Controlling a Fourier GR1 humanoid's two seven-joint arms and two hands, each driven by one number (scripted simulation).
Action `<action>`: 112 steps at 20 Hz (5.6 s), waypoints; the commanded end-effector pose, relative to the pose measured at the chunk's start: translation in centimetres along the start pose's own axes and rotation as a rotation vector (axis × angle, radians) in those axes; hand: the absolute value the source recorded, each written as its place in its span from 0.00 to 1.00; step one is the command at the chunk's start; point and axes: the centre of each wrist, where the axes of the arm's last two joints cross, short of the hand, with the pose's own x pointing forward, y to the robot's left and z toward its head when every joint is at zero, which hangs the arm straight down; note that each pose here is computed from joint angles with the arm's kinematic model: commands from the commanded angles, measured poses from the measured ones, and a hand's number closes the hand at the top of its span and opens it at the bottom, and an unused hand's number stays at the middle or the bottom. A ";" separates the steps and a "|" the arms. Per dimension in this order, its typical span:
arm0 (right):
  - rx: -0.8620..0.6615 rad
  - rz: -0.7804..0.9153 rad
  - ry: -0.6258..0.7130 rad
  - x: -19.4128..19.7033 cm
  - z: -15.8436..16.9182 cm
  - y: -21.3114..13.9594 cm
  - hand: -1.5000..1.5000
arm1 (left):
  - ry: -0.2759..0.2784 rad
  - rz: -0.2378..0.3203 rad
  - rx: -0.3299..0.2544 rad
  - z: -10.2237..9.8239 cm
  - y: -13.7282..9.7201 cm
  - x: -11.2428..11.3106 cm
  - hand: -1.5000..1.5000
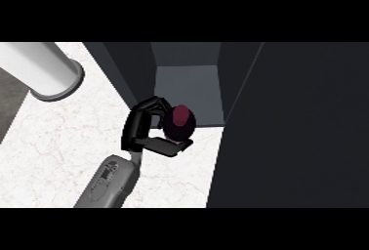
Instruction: Pick up the wine, place it into the cabinet and close the cabinet
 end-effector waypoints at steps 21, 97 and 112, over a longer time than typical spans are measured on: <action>0.044 -0.161 -0.069 4.1 2.4 -0.5 0.00 | 0.087 -0.068 0.042 -8.5 -2.6 -0.8 1.00; 0.014 -0.103 -0.050 3.8 3.7 -1.6 0.00 | -0.038 0.231 -0.064 -13.5 -2.8 3.0 0.00; 0.005 -0.096 -0.039 4.0 4.0 -1.9 0.00 | 0.012 0.356 -0.125 -4.8 -4.2 -0.4 0.00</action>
